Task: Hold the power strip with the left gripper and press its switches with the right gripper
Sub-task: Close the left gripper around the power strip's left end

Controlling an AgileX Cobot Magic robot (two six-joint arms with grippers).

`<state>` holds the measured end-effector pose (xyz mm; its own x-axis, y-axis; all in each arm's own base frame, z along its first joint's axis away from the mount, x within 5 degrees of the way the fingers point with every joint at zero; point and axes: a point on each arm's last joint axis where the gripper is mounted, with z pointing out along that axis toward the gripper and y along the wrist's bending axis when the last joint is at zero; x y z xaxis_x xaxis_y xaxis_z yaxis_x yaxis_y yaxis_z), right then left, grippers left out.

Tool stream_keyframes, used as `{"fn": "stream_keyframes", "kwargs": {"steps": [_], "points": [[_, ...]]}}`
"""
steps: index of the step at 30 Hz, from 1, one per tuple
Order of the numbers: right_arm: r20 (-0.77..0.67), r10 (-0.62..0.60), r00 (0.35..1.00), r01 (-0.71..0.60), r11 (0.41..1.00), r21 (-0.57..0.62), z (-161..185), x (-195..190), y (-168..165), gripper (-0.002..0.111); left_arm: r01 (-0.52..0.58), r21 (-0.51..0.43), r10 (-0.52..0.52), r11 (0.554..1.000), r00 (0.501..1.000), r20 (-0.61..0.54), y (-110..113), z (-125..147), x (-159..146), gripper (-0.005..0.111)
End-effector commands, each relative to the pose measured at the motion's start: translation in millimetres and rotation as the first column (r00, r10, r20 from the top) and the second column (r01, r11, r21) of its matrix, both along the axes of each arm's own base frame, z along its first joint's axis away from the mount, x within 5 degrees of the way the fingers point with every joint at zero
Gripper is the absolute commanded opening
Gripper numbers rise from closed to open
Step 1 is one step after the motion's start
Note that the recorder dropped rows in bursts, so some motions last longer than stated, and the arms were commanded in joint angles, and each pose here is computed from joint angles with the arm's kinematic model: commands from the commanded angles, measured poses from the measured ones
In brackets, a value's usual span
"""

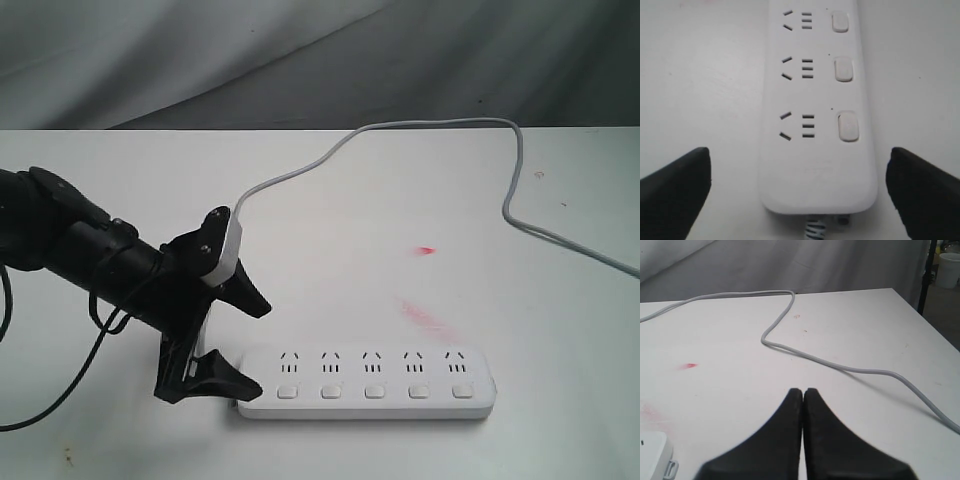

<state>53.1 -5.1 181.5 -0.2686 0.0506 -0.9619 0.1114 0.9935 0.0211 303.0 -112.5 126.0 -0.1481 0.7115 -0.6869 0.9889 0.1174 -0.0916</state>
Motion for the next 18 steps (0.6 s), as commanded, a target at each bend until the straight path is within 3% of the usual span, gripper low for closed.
{"fn": "stream_keyframes", "kwargs": {"steps": [1, 13, 18], "points": [[0.015, -0.008, 1.000, 0.009, 1.000, -0.010, 0, 0, -1, 0.000, 0.038, 0.009, -0.038, 0.999, 0.999, 0.001, -1, -1, -2, 0.089], [0.015, -0.008, 1.000, 0.009, 1.000, -0.010, 0, 0, -1, 0.000, 0.093, 0.020, -0.092, 0.995, 0.995, -0.041, -13, -14, -8, 0.088], [0.015, -0.008, 1.000, 0.009, 1.000, -0.010, 0, 0, -1, 0.000, 0.071, 0.041, -0.070, 0.997, 0.997, -0.028, -12, -17, -5, 0.088]]}}
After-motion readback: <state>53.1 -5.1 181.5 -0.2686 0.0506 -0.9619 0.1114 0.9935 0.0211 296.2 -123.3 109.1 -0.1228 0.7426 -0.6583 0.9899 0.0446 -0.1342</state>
